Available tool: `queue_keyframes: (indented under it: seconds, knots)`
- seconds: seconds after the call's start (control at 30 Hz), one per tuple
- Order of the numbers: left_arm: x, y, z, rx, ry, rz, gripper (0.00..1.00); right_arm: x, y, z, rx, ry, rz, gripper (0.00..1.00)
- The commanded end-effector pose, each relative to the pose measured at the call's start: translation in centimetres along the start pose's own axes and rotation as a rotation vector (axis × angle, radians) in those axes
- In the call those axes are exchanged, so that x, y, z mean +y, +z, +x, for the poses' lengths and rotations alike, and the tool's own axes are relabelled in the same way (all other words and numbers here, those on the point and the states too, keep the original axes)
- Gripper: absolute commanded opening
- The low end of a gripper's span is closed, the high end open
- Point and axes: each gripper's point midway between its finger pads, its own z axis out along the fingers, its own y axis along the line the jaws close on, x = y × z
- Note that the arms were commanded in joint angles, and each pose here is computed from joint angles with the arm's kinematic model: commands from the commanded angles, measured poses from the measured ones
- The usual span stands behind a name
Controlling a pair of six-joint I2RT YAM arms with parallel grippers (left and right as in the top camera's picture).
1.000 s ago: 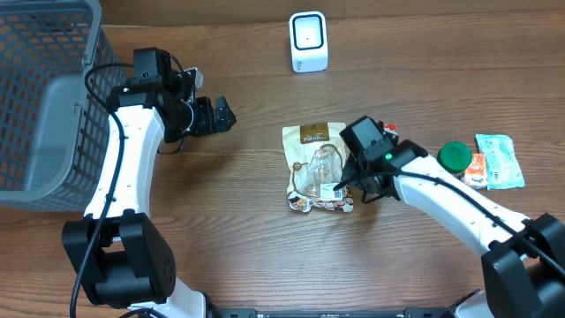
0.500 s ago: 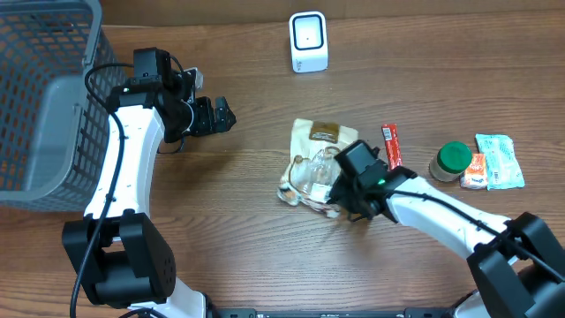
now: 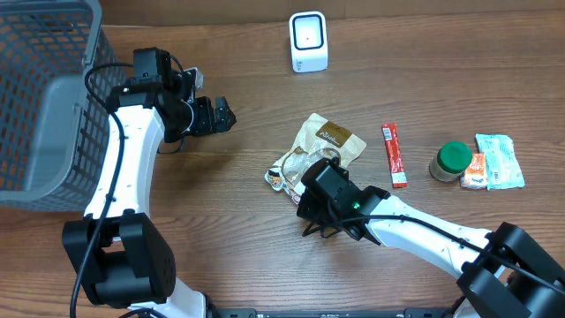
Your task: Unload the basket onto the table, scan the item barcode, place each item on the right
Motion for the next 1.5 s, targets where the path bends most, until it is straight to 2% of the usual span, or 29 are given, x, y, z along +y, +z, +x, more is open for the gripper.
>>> queue_keyframes:
  seconds: [0.0, 0.17, 0.3, 0.43, 0.6, 0.77, 0.87, 1.03, 1.3, 1.4, 1.43, 1.47]
  knots:
    - [-0.4, -1.1, -0.6, -0.034, 0.006, 0.001, 1.0, 0.7, -0.5, 0.2, 0.038, -0.155, -0.045, 0.13]
    - [-0.4, -1.1, -0.6, -0.034, 0.006, 0.001, 1.0, 2.8, -3.6, -1.4, 0.037, -0.318, -0.172, 0.34]
    - [-0.4, -1.1, -0.8, -0.039, 0.01, -0.001, 1.0, 1.9, -5.5, -3.6, -0.019, -0.381, -0.166, 0.46]
    - [0.1, -1.3, -2.5, -0.108, 0.041, -0.035, 1.0, -0.7, -6.2, -5.3, -0.019, -0.309, -0.105, 0.49]
    - [0.7, -1.3, -2.7, -0.116, 0.042, -0.073, 1.0, -4.7, -6.6, -6.5, -0.003, -0.206, 0.005, 0.49]
    - [0.5, -1.3, -2.6, -0.115, 0.024, -0.061, 1.0, -5.1, -6.8, -7.1, -0.015, -0.189, 0.011, 0.51]
    - [-0.5, -1.2, -1.1, -0.052, -0.048, 0.002, 1.0, -4.8, -6.8, -7.4, -0.026, -0.193, 0.002, 0.58]
    - [-2.6, -1.2, 1.1, 0.043, -0.092, 0.123, 1.0, -5.1, -6.8, -7.2, -0.022, -0.189, 0.014, 0.62]
    - [-6.4, -0.1, 4.3, 0.158, -0.031, 0.174, 1.0, -5.7, -6.8, -7.8, -0.051, -0.188, 0.05, 0.7]
    - [-8.4, 0.7, 5.5, 0.189, 0.025, 0.183, 0.82, -6.1, -6.8, -8.0, -0.065, -0.188, 0.069, 0.73]
    - [-9.0, 1.0, 6.0, 0.199, 0.042, 0.18, 0.78, -6.1, -6.8, -8.1, -0.068, -0.188, 0.073, 0.73]
    - [-9.5, 1.4, 6.5, 0.209, 0.045, 0.166, 0.78, -6.1, -6.8, -8.1, -0.069, -0.188, 0.074, 0.74]
